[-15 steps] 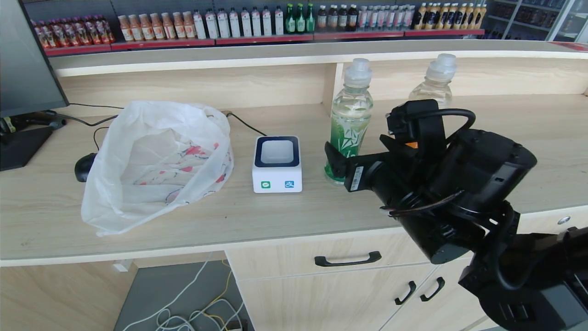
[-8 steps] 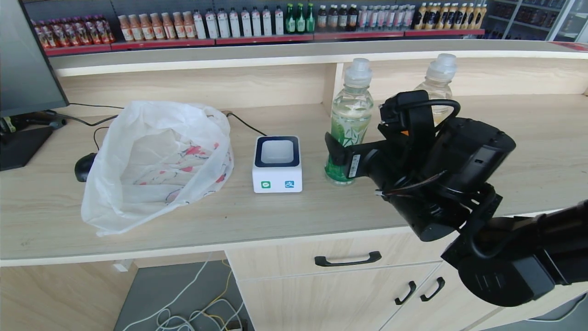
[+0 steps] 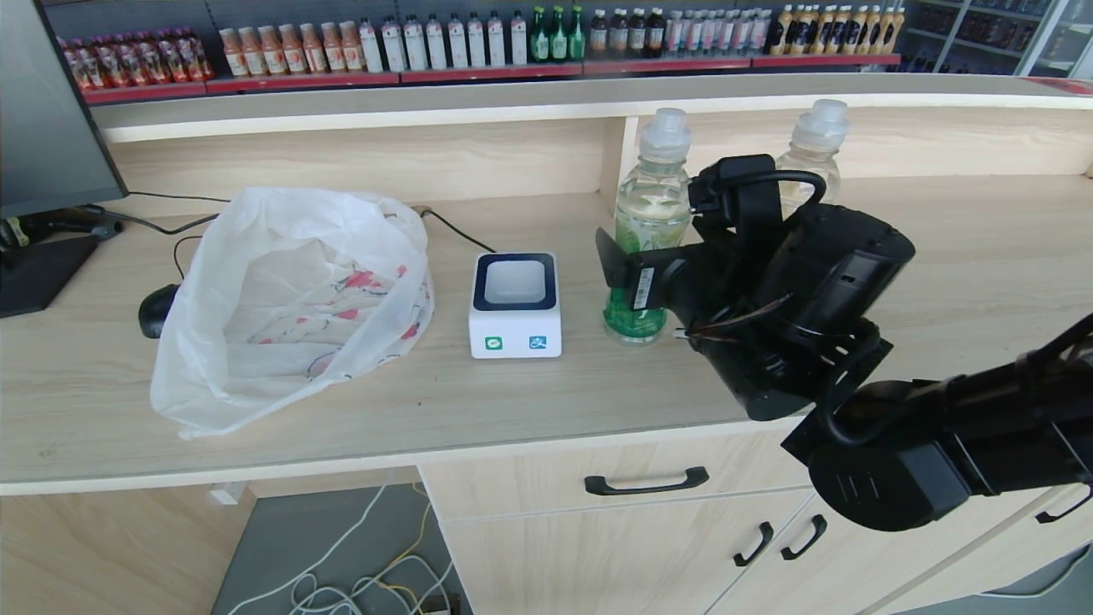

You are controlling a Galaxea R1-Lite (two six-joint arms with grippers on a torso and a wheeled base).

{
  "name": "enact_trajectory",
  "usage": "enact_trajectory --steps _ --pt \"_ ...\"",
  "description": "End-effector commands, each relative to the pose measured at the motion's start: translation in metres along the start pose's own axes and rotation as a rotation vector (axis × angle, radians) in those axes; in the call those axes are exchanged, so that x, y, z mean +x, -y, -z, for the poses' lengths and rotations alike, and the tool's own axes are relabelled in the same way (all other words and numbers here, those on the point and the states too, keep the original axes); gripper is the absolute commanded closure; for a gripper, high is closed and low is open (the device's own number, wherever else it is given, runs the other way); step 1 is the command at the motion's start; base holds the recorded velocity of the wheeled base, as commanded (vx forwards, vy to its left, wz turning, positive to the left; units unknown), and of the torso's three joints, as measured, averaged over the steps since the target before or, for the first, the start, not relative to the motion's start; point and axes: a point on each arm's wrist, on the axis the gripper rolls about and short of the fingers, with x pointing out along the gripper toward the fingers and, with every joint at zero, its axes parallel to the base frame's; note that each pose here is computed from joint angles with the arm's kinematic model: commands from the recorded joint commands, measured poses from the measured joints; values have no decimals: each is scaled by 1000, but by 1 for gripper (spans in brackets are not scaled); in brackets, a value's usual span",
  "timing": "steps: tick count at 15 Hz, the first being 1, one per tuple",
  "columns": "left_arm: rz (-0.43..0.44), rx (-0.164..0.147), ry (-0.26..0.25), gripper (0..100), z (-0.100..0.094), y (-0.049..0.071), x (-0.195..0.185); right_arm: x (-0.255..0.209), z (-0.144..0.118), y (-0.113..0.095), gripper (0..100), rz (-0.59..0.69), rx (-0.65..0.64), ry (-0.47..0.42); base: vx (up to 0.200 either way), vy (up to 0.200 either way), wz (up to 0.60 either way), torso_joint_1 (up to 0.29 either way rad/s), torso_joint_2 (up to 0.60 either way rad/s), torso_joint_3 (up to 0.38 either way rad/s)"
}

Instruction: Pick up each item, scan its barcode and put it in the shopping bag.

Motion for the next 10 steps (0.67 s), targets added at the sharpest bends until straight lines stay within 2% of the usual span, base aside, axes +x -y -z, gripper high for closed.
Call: enact_trajectory --steps 1,6,10 --pt "0 0 0 0 0 0 0 3 3 1 0 4 -3 -3 0 0 0 0 0 0" --pt "0 0 0 0 0 0 0 9 8 3 0 12 -9 -10 0 0 0 0 0 0" --pt "0 0 0 0 0 0 0 24 8 11 0 15 -21 18 0 0 0 0 0 0"
